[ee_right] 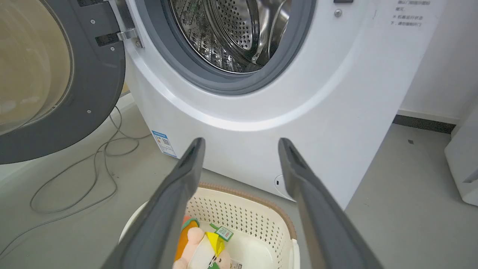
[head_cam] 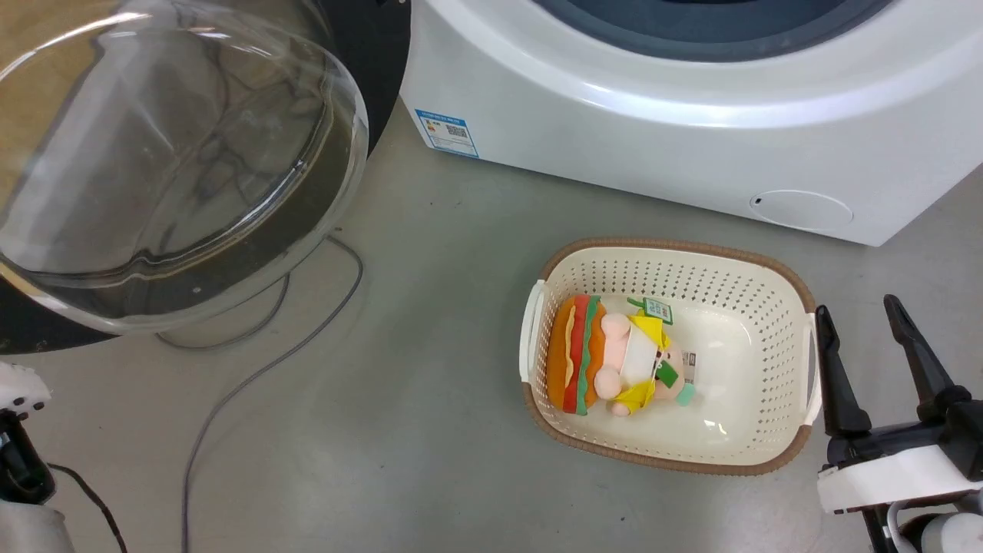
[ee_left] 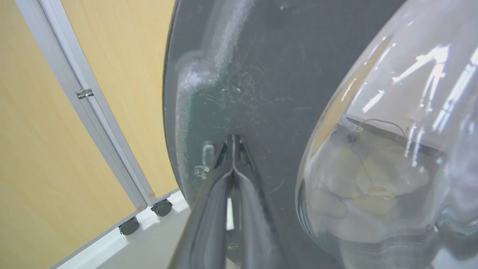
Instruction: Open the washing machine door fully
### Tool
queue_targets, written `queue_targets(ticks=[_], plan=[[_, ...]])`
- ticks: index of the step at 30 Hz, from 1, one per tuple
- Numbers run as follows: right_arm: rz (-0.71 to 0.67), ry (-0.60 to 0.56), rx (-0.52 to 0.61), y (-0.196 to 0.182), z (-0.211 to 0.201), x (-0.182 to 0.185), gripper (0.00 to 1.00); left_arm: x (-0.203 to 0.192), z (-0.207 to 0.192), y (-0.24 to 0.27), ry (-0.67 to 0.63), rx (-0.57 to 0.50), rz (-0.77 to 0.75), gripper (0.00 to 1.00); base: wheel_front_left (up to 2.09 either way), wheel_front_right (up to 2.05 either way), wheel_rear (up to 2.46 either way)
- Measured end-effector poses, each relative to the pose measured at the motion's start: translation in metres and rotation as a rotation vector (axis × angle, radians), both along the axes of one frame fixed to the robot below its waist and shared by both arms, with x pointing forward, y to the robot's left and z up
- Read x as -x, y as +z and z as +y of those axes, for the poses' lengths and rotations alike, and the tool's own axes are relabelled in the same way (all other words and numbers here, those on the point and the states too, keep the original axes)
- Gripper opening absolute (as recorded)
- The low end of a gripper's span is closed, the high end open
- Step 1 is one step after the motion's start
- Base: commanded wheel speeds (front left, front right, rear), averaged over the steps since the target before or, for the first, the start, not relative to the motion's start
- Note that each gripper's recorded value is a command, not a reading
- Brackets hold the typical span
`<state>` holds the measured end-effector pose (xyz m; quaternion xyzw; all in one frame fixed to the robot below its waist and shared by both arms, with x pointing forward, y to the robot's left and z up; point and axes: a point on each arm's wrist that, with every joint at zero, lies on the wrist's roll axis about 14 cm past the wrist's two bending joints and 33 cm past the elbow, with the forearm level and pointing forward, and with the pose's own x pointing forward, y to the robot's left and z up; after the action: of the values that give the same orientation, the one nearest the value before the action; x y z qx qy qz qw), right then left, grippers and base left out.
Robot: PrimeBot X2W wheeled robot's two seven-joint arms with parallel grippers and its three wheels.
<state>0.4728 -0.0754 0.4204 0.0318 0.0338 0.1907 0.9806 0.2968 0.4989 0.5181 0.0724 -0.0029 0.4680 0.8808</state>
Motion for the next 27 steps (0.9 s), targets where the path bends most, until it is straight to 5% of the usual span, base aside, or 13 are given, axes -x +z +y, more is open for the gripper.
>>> queue_targets(ticks=[27], plan=[[-0.153, -0.052, -0.024, 0.079, -0.007, 0.033, 1.0, 0.005, -0.07, 0.048, -0.25, -0.071, -0.151, 0.0, 0.0, 0.0, 0.0]])
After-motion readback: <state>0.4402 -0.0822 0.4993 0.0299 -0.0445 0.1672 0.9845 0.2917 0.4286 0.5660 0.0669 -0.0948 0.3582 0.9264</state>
